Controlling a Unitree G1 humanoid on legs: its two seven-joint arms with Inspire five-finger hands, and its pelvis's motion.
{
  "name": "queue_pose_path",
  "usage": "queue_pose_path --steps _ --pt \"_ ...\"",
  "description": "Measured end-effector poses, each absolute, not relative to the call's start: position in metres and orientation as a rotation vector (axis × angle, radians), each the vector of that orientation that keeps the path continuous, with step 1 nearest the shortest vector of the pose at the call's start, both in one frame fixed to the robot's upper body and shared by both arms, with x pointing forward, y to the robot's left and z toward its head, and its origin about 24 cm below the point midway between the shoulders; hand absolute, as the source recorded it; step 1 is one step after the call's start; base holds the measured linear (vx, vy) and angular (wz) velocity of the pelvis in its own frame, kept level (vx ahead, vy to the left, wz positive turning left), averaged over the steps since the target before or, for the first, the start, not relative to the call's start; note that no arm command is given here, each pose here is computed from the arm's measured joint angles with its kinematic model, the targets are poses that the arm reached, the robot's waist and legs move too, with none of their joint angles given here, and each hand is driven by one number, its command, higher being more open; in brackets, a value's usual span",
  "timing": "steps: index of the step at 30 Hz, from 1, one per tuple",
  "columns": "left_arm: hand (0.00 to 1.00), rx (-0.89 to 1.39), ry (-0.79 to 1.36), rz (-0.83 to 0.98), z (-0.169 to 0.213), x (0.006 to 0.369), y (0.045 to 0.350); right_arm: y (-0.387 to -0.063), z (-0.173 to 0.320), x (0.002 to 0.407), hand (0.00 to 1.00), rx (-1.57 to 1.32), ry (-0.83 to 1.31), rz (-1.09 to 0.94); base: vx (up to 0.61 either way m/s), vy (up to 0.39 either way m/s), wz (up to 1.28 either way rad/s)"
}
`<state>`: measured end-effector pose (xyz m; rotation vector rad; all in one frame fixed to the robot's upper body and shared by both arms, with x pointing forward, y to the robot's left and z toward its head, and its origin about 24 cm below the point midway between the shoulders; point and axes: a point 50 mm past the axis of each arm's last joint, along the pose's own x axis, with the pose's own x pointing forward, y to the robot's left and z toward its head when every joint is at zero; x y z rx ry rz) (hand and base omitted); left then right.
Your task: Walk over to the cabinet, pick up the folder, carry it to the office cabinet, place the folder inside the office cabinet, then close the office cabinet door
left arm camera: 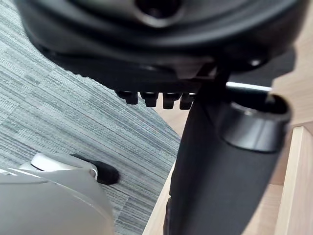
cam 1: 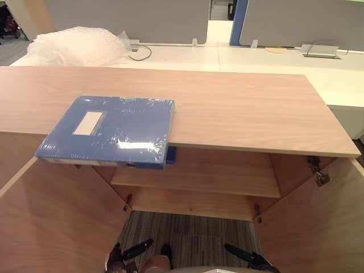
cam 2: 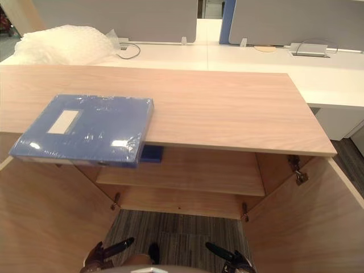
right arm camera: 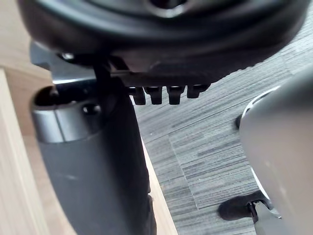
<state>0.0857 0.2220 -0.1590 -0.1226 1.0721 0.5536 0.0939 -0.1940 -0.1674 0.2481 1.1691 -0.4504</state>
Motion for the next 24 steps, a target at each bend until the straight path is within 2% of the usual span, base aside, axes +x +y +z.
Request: queue_pose_path --steps 4,17,21,24 --pt "1.0 -0.125 1.107 0.491 -0.163 0.079 0.213 -0.202 -0.168 0.086 1.0 0.236 1.176 -0.467 0.12 -0.076 0.23" --pt "1.0 -0.283 1.1 0.541 -0.164 0.065 0.217 -0.203 -0.168 0.084 1.0 0.256 1.191 -0.461 -0.01 0.006 0.12" --pt "1.0 -0.318 0.972 0.582 -0.152 0.07 0.218 -0.199 -0.168 0.088 1.0 0.23 1.191 -0.42 -0.04 0.068 0.37" --pt "1.0 -0.26 0.806 0.575 -0.127 0.086 0.218 -0.193 -0.169 0.089 1.0 0.212 1.197 -0.388 0.01 0.052 0.35"
